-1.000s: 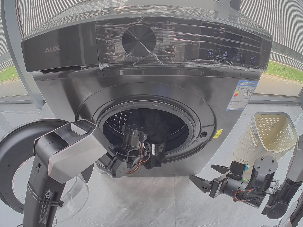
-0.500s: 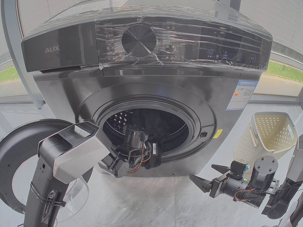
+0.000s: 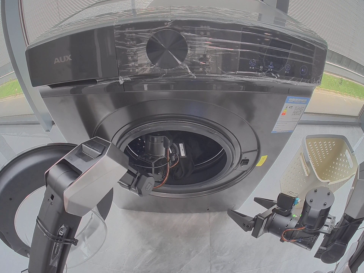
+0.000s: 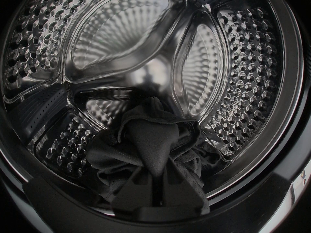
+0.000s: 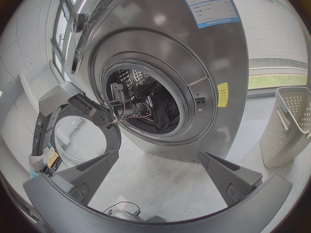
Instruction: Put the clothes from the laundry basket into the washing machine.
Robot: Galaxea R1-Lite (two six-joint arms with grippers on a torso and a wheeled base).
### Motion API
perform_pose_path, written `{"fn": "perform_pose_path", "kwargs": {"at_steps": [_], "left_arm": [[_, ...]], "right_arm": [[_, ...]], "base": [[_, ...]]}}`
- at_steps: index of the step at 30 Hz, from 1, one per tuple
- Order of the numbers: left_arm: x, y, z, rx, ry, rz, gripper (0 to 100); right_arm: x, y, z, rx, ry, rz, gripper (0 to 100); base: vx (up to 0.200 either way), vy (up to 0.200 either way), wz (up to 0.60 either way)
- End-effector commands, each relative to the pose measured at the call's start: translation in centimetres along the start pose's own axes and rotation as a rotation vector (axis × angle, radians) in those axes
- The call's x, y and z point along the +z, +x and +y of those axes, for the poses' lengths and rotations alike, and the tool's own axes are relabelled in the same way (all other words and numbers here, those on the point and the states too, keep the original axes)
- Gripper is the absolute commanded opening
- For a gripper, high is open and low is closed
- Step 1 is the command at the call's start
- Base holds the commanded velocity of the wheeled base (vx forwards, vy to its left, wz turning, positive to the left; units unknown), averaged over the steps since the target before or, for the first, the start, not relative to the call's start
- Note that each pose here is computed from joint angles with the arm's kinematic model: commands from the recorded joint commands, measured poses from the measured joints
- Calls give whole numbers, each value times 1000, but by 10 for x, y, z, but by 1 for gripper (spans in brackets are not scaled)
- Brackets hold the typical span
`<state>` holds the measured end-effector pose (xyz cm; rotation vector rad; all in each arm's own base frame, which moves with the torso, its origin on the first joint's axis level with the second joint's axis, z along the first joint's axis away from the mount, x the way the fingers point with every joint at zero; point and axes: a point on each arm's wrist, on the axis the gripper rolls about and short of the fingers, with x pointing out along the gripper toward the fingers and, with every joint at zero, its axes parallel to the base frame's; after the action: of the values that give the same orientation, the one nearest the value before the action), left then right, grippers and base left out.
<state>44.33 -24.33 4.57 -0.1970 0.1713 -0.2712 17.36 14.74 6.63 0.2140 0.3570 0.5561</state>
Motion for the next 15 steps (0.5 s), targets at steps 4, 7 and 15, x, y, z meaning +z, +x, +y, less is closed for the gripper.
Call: {"fn": "perform_pose_path", "kwargs": {"at_steps": [4, 7, 15], "left_arm": [[-2, 3, 2, 2, 0, -6, 0], [-5, 1, 2, 3, 0, 8, 100], [-29, -19, 4, -11, 35, 141, 100]], "right_arm": [[1, 0, 0, 4, 0, -9, 100], [1, 0, 0, 4, 2, -9, 100], [1, 0, 0, 3, 0, -8, 100]], "base": [[0, 0, 0], [0, 0, 0], [0, 0, 0]]}}
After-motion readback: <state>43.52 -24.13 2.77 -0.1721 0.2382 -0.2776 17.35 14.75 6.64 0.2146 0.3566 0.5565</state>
